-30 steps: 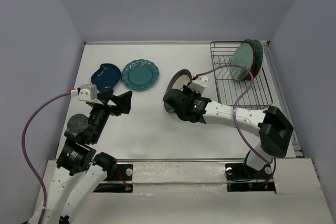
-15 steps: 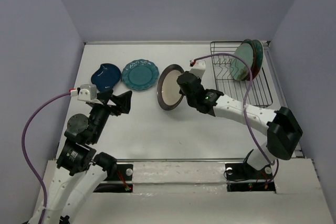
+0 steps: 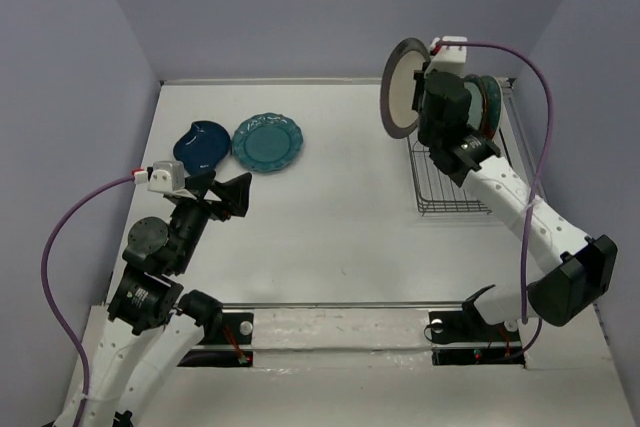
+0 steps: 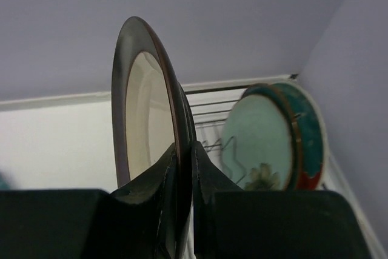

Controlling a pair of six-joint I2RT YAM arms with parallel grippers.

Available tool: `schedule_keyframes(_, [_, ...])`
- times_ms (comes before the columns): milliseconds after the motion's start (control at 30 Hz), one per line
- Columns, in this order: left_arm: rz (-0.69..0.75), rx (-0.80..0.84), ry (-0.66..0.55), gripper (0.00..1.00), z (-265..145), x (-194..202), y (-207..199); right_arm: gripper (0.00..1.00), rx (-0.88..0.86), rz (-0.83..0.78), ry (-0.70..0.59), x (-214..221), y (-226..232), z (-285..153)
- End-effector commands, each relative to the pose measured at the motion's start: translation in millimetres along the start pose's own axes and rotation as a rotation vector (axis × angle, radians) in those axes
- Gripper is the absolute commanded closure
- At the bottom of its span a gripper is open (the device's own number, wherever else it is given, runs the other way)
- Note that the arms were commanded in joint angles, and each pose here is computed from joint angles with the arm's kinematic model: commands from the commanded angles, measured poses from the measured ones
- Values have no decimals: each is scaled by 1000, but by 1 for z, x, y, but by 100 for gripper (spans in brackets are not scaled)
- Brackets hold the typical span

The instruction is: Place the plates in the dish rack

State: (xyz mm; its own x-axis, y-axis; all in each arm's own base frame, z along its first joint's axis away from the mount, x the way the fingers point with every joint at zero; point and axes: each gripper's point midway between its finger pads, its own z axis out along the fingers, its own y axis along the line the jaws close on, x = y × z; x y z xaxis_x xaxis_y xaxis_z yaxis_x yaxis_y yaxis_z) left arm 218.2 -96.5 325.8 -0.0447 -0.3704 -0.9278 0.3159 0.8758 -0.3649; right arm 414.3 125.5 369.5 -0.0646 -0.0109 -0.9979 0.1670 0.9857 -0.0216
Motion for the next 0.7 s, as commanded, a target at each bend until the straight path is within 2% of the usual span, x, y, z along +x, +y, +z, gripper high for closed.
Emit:
schedule_keyframes(0, [-4, 24, -38, 1, 0, -10, -5, 93, 168, -24, -239, -101, -74, 5])
schedule_keyframes(200, [0, 24, -37, 1, 0, -9, -5, 93, 259, -183, -220, -103, -104, 43])
schedule_keyframes(333, [-1, 23, -39, 1, 0, -10, -5, 93, 300, -270, -185, -89, -114, 70])
schedule_keyframes(667, [1, 29, -30, 1, 1, -8, -6, 93, 323, -346, -110, -48, -123, 112])
